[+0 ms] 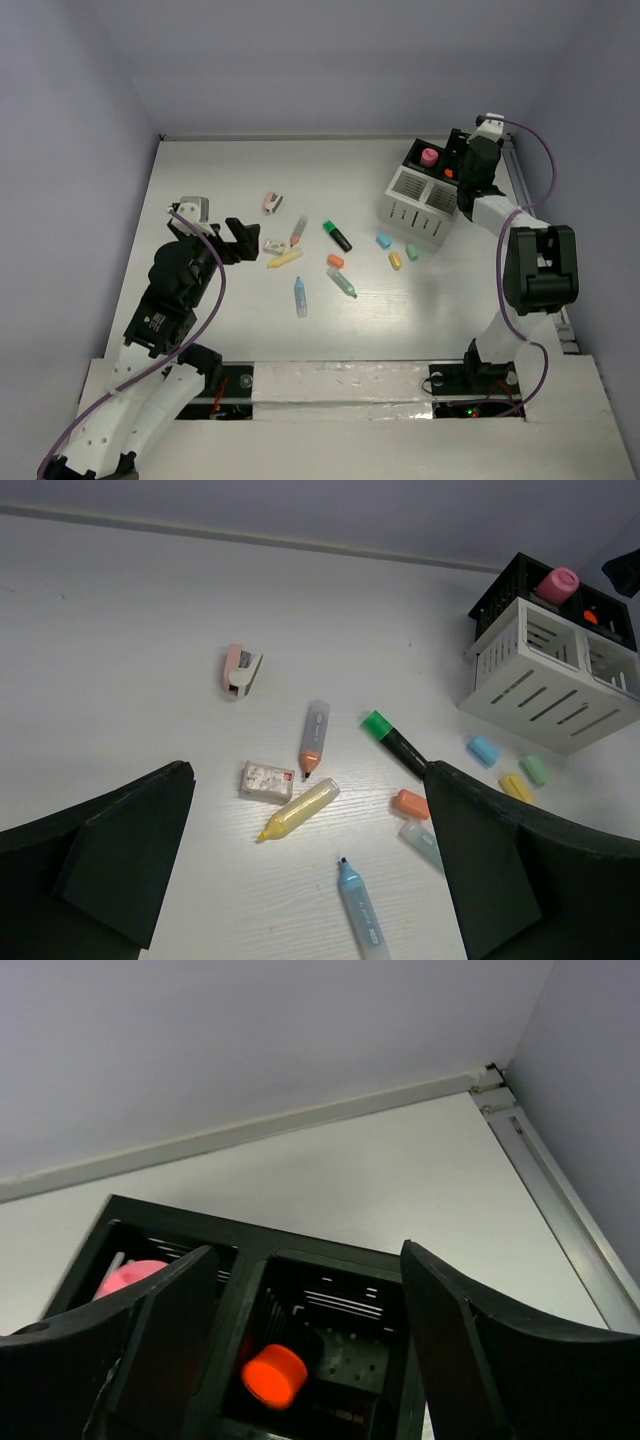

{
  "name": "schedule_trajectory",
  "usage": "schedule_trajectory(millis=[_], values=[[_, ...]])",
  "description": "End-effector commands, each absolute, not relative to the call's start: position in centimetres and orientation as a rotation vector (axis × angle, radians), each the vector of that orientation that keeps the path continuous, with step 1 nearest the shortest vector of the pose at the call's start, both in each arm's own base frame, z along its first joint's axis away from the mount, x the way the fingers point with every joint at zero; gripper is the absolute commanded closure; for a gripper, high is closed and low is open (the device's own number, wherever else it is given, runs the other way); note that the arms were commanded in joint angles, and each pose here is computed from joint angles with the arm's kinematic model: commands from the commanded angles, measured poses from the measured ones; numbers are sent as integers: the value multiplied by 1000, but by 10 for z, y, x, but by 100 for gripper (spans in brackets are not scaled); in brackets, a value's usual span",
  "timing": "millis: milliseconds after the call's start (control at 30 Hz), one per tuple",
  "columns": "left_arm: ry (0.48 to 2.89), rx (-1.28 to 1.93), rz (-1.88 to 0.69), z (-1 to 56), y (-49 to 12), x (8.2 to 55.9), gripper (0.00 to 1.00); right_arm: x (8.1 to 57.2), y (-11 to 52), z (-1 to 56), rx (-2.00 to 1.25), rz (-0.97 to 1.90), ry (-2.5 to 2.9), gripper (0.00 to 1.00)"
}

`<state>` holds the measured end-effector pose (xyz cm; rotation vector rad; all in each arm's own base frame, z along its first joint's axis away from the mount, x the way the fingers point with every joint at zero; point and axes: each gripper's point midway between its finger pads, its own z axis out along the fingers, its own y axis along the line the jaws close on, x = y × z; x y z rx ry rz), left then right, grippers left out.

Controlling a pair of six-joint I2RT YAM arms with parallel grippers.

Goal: Sort the stationery into containers
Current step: Place the pen in the storage box, then pick up the pen from the center of the board.

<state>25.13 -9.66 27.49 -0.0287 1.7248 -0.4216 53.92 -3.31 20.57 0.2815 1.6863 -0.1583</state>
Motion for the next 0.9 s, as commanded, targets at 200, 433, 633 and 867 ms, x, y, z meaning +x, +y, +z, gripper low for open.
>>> schedule_trajectory(millis=[200, 433, 633, 867], values=[[1654, -14, -458, 299, -101, 252, 1, 506, 53, 304, 63, 180, 1620, 21], [1654, -25, -447, 298, -97, 252, 1, 436, 208, 238, -393, 423, 1956, 26], [1645, -23, -449, 301, -97, 251, 1, 401, 264, 171, -585, 469, 2189, 29], [1645, -23, -447, 301, -96, 251, 1, 390, 305, 106, -713, 417, 2342, 25]])
